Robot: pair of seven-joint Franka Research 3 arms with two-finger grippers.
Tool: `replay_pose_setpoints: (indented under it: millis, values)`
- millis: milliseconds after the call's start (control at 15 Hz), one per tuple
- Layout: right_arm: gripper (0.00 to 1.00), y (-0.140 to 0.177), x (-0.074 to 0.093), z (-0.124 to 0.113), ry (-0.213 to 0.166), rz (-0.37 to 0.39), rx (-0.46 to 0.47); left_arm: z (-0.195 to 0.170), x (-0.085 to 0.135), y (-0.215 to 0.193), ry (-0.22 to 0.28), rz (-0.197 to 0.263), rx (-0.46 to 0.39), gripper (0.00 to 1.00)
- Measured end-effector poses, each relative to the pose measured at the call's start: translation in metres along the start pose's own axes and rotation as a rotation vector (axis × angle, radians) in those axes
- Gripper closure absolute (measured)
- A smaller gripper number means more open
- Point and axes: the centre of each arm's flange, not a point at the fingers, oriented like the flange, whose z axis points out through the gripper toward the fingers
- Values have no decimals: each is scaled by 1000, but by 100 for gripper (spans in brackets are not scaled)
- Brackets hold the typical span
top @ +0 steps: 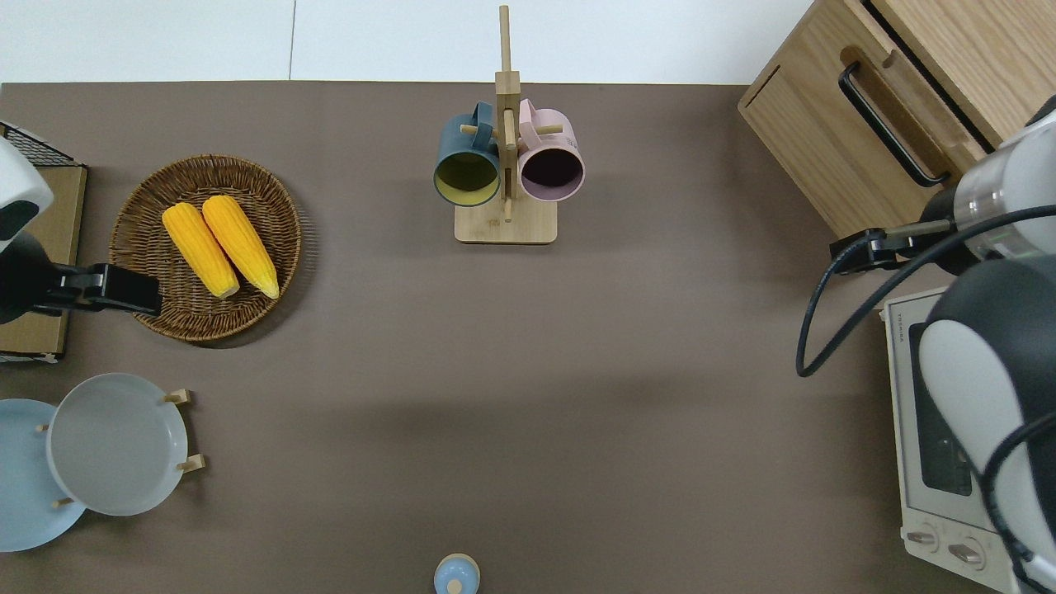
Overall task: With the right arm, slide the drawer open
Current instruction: 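Reach the right gripper up to the black drawer handle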
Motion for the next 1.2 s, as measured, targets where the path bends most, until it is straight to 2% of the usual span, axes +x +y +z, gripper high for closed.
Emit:
replay_pose_setpoints:
  millis: [267,667,933,1200]
  values:
    - [1,-21,2,-2,1,-56,-129,0,0,0,0,0,0,0]
    - [1,-57,8,17,-54,-92,-374,0,0,0,0,0,0,0]
    - [1,-86,15,38,-60,-133,-561,0,0,0,0,0,0,0]
    - [1,-99,23,67,-66,-168,-735,0,0,0,0,0,0,0]
